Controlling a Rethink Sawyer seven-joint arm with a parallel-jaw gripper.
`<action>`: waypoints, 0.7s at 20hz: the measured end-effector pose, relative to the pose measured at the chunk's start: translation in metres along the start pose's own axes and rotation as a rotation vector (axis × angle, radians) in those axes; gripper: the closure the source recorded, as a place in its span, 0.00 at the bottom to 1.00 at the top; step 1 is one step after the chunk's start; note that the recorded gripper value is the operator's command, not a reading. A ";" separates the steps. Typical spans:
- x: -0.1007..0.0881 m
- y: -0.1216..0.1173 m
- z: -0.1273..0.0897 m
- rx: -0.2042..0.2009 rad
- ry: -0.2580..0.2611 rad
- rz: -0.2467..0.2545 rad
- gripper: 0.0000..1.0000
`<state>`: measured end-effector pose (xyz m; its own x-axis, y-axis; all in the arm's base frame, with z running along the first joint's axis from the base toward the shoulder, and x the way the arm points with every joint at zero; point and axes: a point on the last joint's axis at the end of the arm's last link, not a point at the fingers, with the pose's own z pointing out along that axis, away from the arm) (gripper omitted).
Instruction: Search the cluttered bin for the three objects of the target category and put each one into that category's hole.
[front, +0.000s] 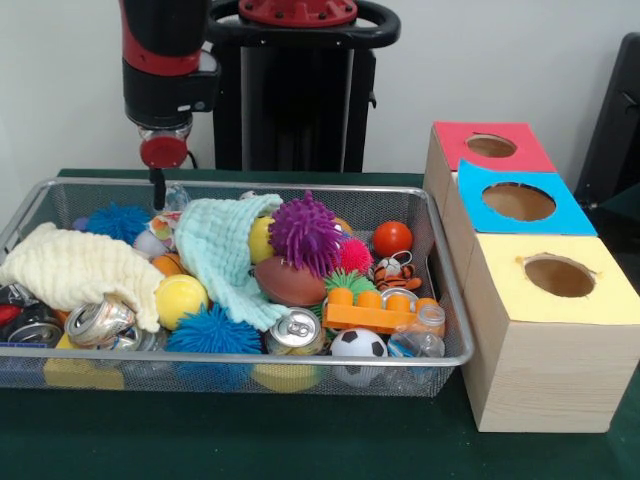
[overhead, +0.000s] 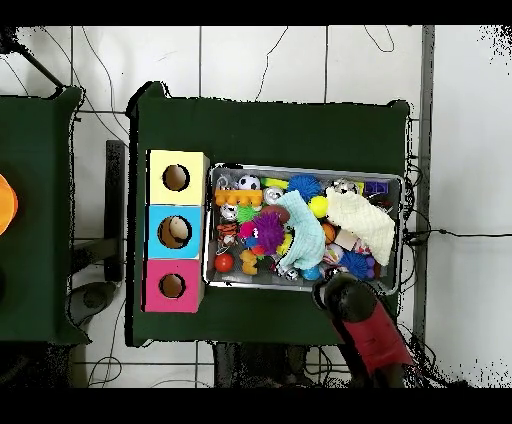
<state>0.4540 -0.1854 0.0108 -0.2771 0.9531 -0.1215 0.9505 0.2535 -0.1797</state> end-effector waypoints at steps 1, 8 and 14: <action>0.002 0.002 0.000 0.003 -0.004 -0.003 0.00; 0.030 0.019 -0.005 0.019 -0.027 -0.056 0.00; 0.050 0.032 -0.018 0.039 -0.030 -0.113 0.00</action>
<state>0.4732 -0.1266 0.0165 -0.3866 0.9134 -0.1271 0.9071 0.3517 -0.2314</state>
